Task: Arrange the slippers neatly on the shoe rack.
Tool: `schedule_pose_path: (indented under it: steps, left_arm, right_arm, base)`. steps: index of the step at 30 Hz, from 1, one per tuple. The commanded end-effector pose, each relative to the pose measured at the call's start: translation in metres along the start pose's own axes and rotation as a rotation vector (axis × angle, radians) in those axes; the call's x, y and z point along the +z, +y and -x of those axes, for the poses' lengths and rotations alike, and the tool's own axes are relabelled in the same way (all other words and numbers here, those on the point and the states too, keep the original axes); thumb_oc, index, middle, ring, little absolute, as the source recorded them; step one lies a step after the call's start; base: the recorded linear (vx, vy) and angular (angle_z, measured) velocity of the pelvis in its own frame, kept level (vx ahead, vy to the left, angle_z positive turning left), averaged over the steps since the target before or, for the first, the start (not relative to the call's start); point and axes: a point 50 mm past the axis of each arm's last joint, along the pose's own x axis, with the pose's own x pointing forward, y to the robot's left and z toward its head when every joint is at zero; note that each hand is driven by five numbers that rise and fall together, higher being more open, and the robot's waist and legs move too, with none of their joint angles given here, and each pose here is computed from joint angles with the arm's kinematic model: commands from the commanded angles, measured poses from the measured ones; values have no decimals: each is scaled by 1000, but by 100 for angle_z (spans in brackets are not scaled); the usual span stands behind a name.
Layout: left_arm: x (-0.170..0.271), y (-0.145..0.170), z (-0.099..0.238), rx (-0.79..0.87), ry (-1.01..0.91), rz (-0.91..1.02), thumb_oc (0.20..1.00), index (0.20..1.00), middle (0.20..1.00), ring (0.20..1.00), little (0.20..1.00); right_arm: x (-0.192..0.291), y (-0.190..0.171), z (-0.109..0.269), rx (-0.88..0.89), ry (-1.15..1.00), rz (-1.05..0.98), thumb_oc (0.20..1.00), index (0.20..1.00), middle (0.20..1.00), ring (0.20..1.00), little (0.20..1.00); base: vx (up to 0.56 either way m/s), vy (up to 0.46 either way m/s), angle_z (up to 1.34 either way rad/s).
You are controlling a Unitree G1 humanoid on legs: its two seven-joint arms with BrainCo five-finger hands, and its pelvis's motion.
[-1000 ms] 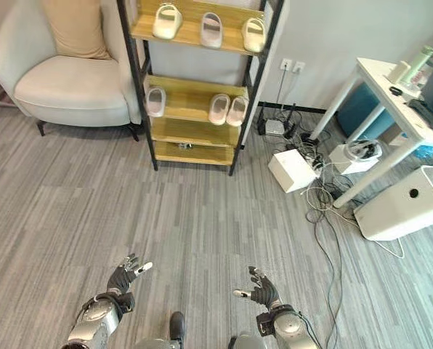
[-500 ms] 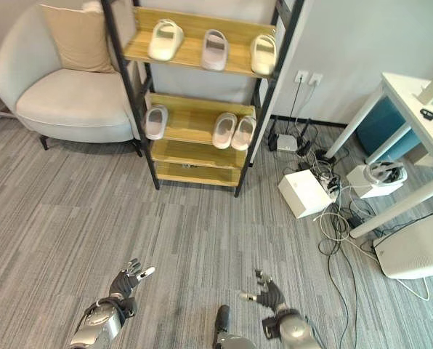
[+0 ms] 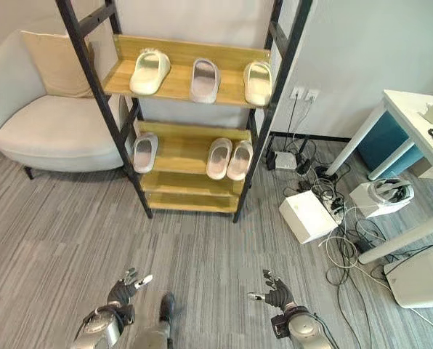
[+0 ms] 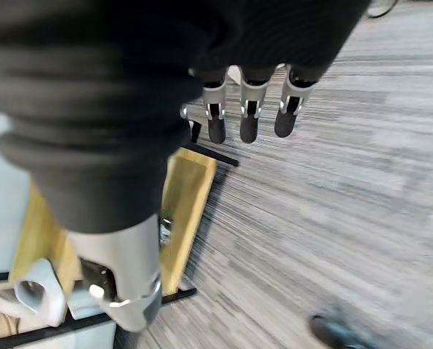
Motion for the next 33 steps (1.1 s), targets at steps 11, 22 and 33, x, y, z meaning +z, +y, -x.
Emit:
schedule_pose_path:
  steps: [11, 22, 33]
  left_arm:
    - [51, -8, -10, -37, -194, -8, 1000, 1000, 1000, 1000, 1000]
    - [52, -26, -13, -83, -187, -29, 1000, 1000, 1000, 1000, 1000]
    - [45, -17, -10, -81, -170, -55, 1000, 1000, 1000, 1000, 1000]
  right_arm:
    - [25, 5, 2, 15, -130, -4, 1000, 1000, 1000, 1000, 1000]
    - [14, -22, 8, -57, -94, 3, 1000, 1000, 1000, 1000, 1000]
    - [18, -13, 4, -31, -98, 17, 1000, 1000, 1000, 1000, 1000]
  base:
    - [264, -46, 13]
    - [155, -95, 31]
    - [101, 144, -14]
